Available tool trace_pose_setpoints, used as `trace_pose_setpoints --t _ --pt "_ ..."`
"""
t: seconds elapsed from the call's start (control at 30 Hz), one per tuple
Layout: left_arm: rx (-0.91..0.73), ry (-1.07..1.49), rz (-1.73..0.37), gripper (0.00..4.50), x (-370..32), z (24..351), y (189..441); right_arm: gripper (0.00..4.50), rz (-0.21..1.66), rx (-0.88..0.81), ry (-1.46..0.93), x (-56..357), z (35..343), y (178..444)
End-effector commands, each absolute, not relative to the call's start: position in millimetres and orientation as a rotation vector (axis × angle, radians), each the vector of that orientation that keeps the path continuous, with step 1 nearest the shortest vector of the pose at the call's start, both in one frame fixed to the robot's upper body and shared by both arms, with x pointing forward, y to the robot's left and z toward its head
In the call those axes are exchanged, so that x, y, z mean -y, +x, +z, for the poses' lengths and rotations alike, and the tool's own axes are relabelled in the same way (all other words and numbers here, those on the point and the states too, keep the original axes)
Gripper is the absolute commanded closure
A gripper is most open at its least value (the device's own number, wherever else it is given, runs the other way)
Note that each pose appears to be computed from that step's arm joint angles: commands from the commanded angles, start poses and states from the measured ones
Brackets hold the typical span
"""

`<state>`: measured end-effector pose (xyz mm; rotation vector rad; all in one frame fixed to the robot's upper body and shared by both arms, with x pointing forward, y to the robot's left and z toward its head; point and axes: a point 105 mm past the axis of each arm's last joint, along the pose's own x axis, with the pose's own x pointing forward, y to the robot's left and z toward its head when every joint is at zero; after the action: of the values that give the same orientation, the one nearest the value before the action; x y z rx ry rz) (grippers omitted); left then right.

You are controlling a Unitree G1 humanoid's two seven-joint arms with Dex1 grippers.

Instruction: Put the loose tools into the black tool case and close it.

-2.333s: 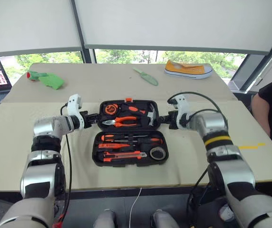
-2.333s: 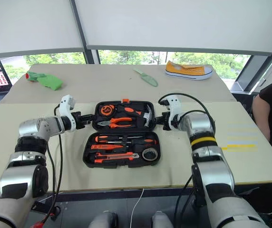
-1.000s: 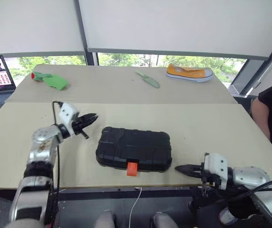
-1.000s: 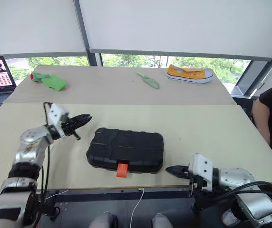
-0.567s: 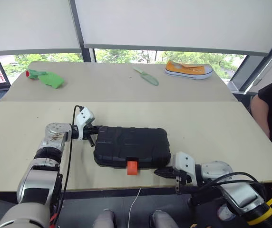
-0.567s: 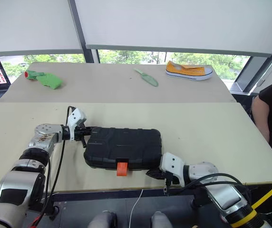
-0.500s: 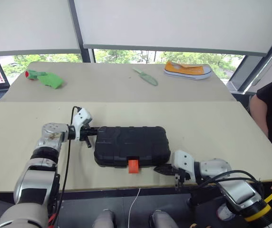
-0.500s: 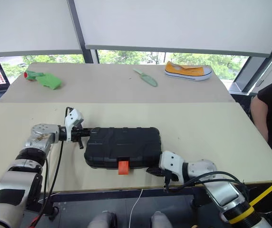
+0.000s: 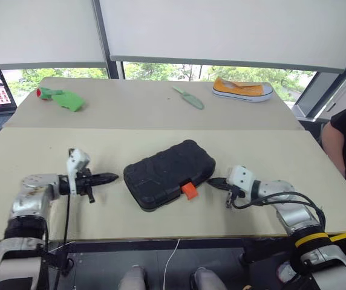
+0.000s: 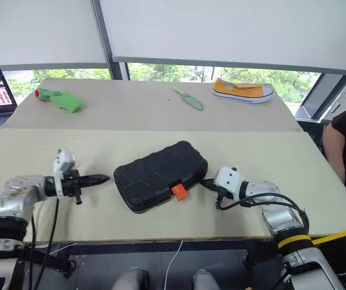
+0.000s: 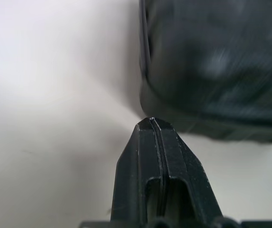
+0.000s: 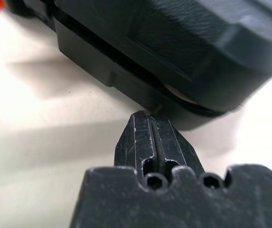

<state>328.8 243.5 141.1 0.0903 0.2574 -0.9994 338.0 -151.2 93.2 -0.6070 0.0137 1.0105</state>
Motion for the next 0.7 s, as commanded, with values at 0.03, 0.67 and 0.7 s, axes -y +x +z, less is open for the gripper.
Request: trace_pose_setpoints --t 0.03,0.67,0.7 --pt "-0.165 0.011 -1.169 4.48 -211.2 183.6 311.1 4.5 1.007 0.06 -0.525 161.5 115.3 327.4" --pt "-0.394 0.234 -1.223 4.48 -86.4 77.7 341.2 4.5 1.231 0.172 -0.448 98.4 127.1 282.7" --pt "-0.397 0.221 -1.219 4.48 -87.0 76.6 340.2 4.5 1.263 0.158 -0.457 93.2 122.1 280.1"
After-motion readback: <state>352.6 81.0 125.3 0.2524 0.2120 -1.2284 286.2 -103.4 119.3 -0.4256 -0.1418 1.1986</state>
